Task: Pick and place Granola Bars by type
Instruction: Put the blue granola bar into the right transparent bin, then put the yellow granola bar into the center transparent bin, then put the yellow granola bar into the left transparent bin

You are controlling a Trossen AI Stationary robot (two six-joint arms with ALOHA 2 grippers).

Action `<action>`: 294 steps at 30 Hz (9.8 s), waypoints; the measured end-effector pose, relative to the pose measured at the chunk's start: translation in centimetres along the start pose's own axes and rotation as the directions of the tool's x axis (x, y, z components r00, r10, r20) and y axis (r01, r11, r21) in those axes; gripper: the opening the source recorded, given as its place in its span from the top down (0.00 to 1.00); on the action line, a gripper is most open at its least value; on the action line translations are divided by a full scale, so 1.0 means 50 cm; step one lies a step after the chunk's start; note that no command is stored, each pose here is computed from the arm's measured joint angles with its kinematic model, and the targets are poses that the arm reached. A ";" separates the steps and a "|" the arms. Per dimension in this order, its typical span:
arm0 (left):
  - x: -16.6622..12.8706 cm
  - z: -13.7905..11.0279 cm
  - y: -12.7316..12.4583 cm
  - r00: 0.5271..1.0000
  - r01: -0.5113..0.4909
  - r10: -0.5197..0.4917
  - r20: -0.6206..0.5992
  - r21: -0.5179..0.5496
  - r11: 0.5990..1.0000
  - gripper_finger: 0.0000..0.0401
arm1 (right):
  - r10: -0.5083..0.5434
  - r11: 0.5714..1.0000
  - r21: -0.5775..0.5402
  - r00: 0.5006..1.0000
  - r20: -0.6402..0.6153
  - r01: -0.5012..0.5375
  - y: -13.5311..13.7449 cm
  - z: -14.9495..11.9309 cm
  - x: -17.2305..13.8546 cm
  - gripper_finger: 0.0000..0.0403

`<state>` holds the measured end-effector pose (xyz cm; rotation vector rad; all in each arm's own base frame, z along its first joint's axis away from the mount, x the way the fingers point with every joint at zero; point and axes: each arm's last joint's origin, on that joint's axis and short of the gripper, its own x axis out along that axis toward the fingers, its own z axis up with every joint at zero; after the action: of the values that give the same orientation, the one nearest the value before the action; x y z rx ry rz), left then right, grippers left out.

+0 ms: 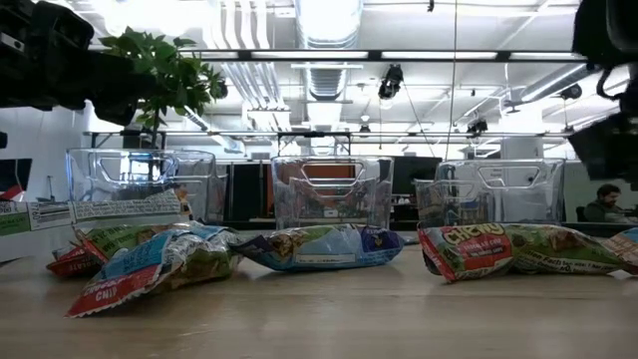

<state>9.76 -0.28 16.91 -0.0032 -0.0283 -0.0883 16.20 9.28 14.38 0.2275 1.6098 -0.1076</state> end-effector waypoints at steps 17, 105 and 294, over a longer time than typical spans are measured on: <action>0.000 0.000 0.000 1.000 0.000 0.000 0.000 0.000 1.000 0.57 | -0.480 0.452 0.766 0.599 0.641 -0.457 -0.189 -0.025 -0.295 0.88; 0.001 -0.001 0.000 1.000 0.000 0.000 -0.007 0.003 1.000 0.57 | -0.087 0.616 0.511 0.592 0.801 -0.600 -0.074 0.242 -0.381 0.93; 0.065 -0.025 -0.354 0.058 -0.269 0.043 -0.997 0.025 0.963 0.59 | -0.266 0.877 0.480 0.832 0.487 -0.001 -0.023 0.105 -0.217 0.43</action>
<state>11.48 -18.21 15.79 -0.1239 1.4733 0.1619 21.50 6.19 24.82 0.4104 1.0028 -0.6258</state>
